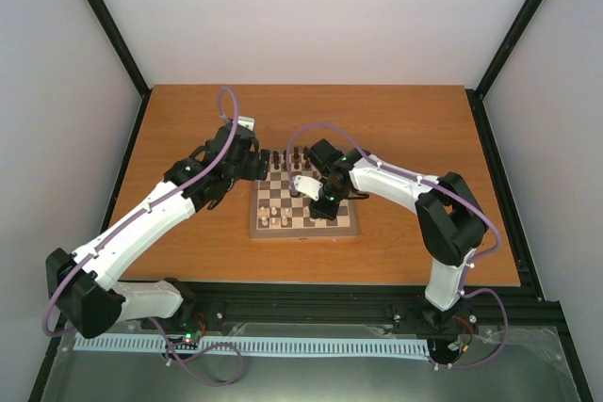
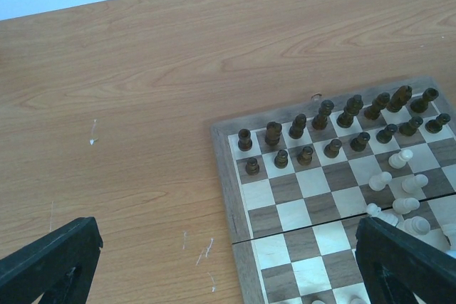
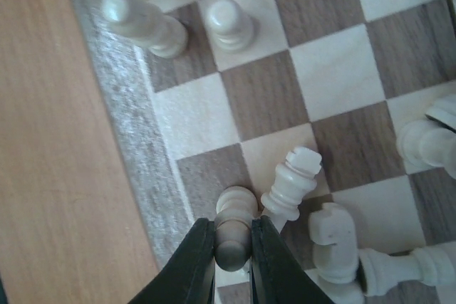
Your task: Set up the chess pieces on the board
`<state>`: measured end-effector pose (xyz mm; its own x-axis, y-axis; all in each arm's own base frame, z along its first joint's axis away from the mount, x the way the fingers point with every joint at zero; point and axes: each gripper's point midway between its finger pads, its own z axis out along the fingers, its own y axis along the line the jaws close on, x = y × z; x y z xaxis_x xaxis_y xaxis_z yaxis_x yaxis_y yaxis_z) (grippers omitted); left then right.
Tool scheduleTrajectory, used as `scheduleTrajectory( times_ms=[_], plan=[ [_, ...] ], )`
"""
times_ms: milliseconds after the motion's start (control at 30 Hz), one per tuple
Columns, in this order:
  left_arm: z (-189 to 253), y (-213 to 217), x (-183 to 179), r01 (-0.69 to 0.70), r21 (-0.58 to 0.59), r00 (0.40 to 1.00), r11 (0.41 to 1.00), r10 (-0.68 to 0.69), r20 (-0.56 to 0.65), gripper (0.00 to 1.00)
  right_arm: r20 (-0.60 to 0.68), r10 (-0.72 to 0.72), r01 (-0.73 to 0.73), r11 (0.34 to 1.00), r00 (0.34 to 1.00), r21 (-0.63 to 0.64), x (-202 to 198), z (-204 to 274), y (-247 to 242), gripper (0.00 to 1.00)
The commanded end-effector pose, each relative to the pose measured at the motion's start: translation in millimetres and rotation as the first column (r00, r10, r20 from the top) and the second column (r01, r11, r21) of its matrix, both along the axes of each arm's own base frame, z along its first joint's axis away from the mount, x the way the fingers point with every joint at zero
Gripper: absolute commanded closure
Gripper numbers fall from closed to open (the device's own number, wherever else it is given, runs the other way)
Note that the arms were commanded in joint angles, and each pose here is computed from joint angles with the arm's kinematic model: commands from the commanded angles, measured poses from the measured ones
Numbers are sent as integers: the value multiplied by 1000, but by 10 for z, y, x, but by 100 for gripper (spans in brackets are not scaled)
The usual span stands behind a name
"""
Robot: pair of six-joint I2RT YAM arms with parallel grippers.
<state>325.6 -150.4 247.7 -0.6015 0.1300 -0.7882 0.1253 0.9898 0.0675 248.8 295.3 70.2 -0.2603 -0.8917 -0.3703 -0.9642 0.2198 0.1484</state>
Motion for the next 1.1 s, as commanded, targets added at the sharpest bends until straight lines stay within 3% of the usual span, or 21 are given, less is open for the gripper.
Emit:
scheduleTrajectory(
  times_ms=[0,200,567,1067],
  plan=[
    [123,-23,18,16,-1,1000,1000,-16,13,0,87,-56,62,996,995,-63,213,-17,-28,95],
    [122,-29,12,20,-4,1000,1000,-20,11,0,147,-87,102,991,985,-92,322,-13,-94,96],
    [120,-37,12,24,-7,1000,1000,-24,9,0,107,-32,34,999,994,-10,108,236,-53,96],
    [108,-48,11,30,-5,1000,1000,-30,3,0,49,40,-35,995,998,-97,-138,11,-224,95]
  ],
)
